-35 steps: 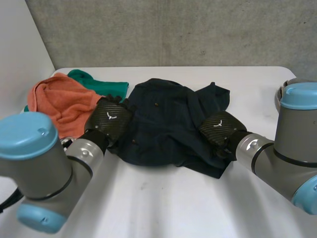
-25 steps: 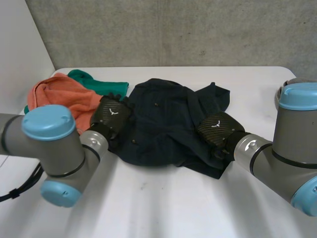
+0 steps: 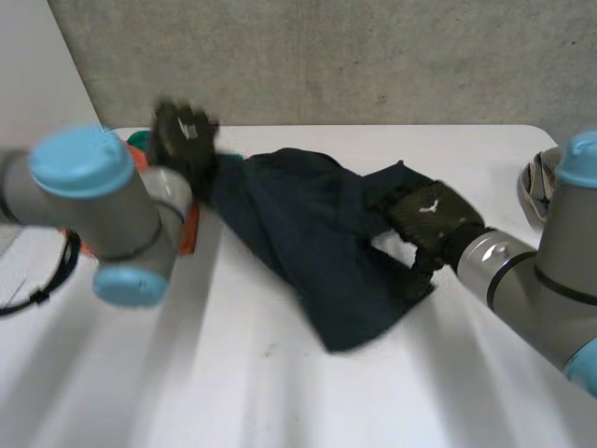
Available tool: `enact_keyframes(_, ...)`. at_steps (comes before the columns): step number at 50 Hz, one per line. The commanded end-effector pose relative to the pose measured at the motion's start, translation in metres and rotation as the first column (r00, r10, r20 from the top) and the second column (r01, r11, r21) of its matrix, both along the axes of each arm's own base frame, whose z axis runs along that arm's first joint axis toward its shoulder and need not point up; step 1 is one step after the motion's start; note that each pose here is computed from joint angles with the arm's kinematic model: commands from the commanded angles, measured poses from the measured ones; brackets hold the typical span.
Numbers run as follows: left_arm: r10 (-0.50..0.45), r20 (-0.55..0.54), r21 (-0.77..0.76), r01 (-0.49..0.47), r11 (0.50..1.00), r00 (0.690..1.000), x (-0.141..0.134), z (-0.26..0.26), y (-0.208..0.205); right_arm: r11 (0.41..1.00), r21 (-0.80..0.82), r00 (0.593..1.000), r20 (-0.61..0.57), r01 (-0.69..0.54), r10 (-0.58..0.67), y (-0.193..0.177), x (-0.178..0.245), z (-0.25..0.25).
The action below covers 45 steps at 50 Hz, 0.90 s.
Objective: Fold the laundry.
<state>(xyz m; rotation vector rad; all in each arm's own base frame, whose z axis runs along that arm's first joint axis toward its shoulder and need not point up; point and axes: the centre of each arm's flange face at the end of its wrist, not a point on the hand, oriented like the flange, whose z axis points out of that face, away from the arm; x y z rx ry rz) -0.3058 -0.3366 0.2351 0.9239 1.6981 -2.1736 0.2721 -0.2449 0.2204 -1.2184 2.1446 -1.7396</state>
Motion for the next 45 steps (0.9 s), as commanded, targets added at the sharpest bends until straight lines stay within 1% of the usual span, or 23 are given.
enact_keyframes(1, -0.076, -0.205, -0.305, 0.009, 0.952, 0.976, -0.018, 0.116, 0.004, 0.99, -0.009, 0.983, 0.124, 0.14, -0.138, -0.016, -0.018, 0.026)
enact_keyframes(2, -0.097, -0.214, -0.317, 0.025, 0.948, 0.972, -0.022, 0.122, 0.006, 0.988, -0.012, 0.98, 0.134, 0.151, -0.148, -0.018, -0.02, 0.028)
enact_keyframes(3, -0.152, -0.225, -0.322, 0.073, 0.944, 0.962, -0.033, 0.128, 0.013, 0.985, -0.014, 0.974, 0.146, 0.175, -0.171, -0.023, -0.025, 0.032)
enact_keyframes(5, -0.216, -0.227, -0.307, 0.14, 0.941, 0.95, -0.046, 0.126, 0.021, 0.981, -0.021, 0.97, 0.153, 0.194, -0.188, -0.029, -0.03, 0.035)
enact_keyframes(6, -0.28, -0.219, -0.27, 0.218, 0.938, 0.935, -0.06, 0.116, 0.029, 0.977, -0.027, 0.966, 0.156, 0.211, -0.205, -0.034, -0.034, 0.038)
enact_keyframes(9, -0.373, -0.21, -0.203, 0.333, 0.921, 0.904, -0.08, 0.097, 0.043, 0.971, -0.029, 0.961, 0.157, 0.235, -0.228, -0.039, -0.041, 0.041)
enact_keyframes(10, -0.428, -0.205, -0.144, 0.405, 0.903, 0.88, -0.092, 0.08, 0.054, 0.968, -0.028, 0.958, 0.157, 0.249, -0.242, -0.043, -0.045, 0.043)
enact_keyframes(13, -0.502, -0.201, -0.058, 0.501, 0.864, 0.841, -0.11, 0.052, 0.073, 0.961, -0.024, 0.951, 0.157, 0.275, -0.268, -0.049, -0.052, 0.044)
enact_keyframes(14, -0.546, -0.2, 0.0, 0.557, 0.83, 0.814, -0.119, 0.033, 0.086, 0.96, -0.025, 0.949, 0.158, 0.279, -0.272, -0.051, -0.053, 0.045)
enact_keyframes(16, -0.598, -0.2, 0.05, 0.618, 0.785, 0.776, -0.129, 0.015, 0.102, 0.958, -0.027, 0.947, 0.157, 0.286, -0.279, -0.053, -0.055, 0.046)
enact_keyframes(17, -0.64, -0.197, 0.091, 0.664, 0.742, 0.743, -0.136, -0.002, 0.116, 0.956, -0.023, 0.946, 0.155, 0.292, -0.285, -0.055, -0.057, 0.045)
enact_keyframes(20, -0.677, -0.194, 0.148, 0.704, 0.695, 0.71, -0.143, -0.024, 0.132, 0.955, -0.016, 0.946, 0.15, 0.295, -0.289, -0.058, -0.058, 0.043)
enact_keyframes(22, -0.674, -0.186, 0.17, 0.699, 0.695, 0.715, -0.141, -0.031, 0.138, 0.956, -0.001, 0.946, 0.142, 0.295, -0.292, -0.059, -0.058, 0.039)
enact_keyframes(24, -0.659, -0.177, 0.162, 0.683, 0.713, 0.731, -0.138, -0.027, 0.137, 0.957, 0.01, 0.948, 0.137, 0.289, -0.288, -0.059, -0.057, 0.038)
enact_keyframes(28, -0.572, -0.175, 0.103, 0.593, 0.799, 0.801, -0.117, 0.006, 0.127, 0.97, 0.032, 0.962, 0.121, 0.241, -0.243, -0.053, -0.051, 0.034)
enact_keyframes(29, -0.516, -0.186, 0.085, 0.537, 0.839, 0.836, -0.105, 0.021, 0.125, 0.98, 0.034, 0.975, 0.108, 0.194, -0.196, -0.048, -0.046, 0.033)
enact_keyframes(32, -0.425, -0.209, 0.067, 0.446, 0.892, 0.881, -0.084, 0.043, 0.126, 0.994, 0.029, 0.991, 0.078, 0.104, -0.106, -0.039, -0.038, 0.031)
enact_keyframes(33, -0.37, -0.225, 0.077, 0.395, 0.916, 0.902, -0.07, 0.051, 0.133, 0.999, 0.029, 0.998, 0.054, 0.031, -0.032, -0.031, -0.032, 0.029)
enact_keyframes(35, -0.322, -0.227, 0.108, 0.352, 0.93, 0.919, -0.057, 0.052, 0.14, 0.999, 0.018, 0.998, 0.029, -0.049, 0.048, -0.024, -0.027, 0.028)
enact_keyframes(37, -0.28, -0.206, 0.183, 0.318, 0.93, 0.938, -0.042, 0.043, 0.157, 0.986, 0.001, 0.986, -0.015, -0.168, 0.168, -0.014, -0.021, 0.024)
enact_keyframes(40, -0.285, -0.165, 0.27, 0.321, 0.908, 0.944, -0.034, 0.027, 0.177, 0.966, -0.015, 0.965, -0.064, -0.257, 0.255, -0.007, -0.017, 0.018)
enact_keyframes(41, -0.292, -0.134, 0.335, 0.321, 0.886, 0.947, -0.029, 0.014, 0.188, 0.953, -0.019, 0.949, -0.096, -0.304, 0.301, -0.005, -0.015, 0.013)
enact_keyframes(45, -0.295, -0.076, 0.479, 0.295, 0.827, 0.952, -0.017, -0.014, 0.208, 0.932, -0.026, 0.919, -0.181, -0.362, 0.351, -0.011, -0.01, -0.004)
